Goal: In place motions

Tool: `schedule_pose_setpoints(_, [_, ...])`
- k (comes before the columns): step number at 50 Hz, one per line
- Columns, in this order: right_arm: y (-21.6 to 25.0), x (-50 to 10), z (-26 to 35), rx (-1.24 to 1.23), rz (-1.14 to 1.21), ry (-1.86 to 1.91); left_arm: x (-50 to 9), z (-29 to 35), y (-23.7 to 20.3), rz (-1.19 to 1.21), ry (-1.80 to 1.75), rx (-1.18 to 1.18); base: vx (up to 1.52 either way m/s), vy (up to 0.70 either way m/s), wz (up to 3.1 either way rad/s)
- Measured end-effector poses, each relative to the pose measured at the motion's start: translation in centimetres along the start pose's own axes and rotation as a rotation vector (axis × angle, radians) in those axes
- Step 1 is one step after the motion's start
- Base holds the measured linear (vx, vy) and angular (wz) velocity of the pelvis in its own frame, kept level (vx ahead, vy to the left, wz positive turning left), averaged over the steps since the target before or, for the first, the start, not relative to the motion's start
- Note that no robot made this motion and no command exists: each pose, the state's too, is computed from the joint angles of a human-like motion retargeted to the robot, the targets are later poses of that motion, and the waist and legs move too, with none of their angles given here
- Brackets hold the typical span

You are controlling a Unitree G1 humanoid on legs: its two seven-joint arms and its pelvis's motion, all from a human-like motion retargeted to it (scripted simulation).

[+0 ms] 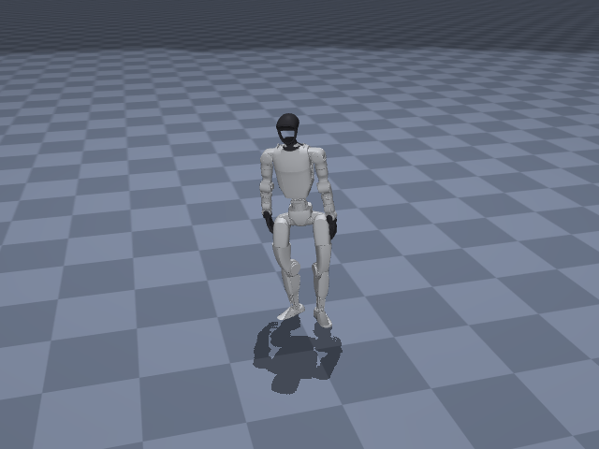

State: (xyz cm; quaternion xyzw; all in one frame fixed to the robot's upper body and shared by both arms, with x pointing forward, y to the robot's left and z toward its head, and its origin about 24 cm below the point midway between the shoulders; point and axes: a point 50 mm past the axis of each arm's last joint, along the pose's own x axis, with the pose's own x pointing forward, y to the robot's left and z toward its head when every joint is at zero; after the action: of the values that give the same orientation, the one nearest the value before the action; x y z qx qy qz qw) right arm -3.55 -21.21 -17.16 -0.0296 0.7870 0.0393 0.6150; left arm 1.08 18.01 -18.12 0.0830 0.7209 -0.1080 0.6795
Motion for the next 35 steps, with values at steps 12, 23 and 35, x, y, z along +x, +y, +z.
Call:
schedule_pose_setpoints(12, [-0.9, -0.3, 1.2, -0.027, -0.044, -0.026, 0.0, -4.7, -2.3, -0.082, 0.076, -0.492, 0.30, -0.23, 1.85])
schedule_pose_setpoints(23, [-0.9, -0.9, 5.4, 0.009, 0.000, -0.256, -0.1, -6.4, -4.9, -0.178, 0.146, -0.507, 0.44, -0.38, 1.29])
schedule_pose_setpoints(35, [0.0, -0.1, 2.7, 0.087, 0.018, -0.185, 0.0, -2.1, 0.0, -0.055, 0.023, -0.275, 0.36, -0.42, 0.89])
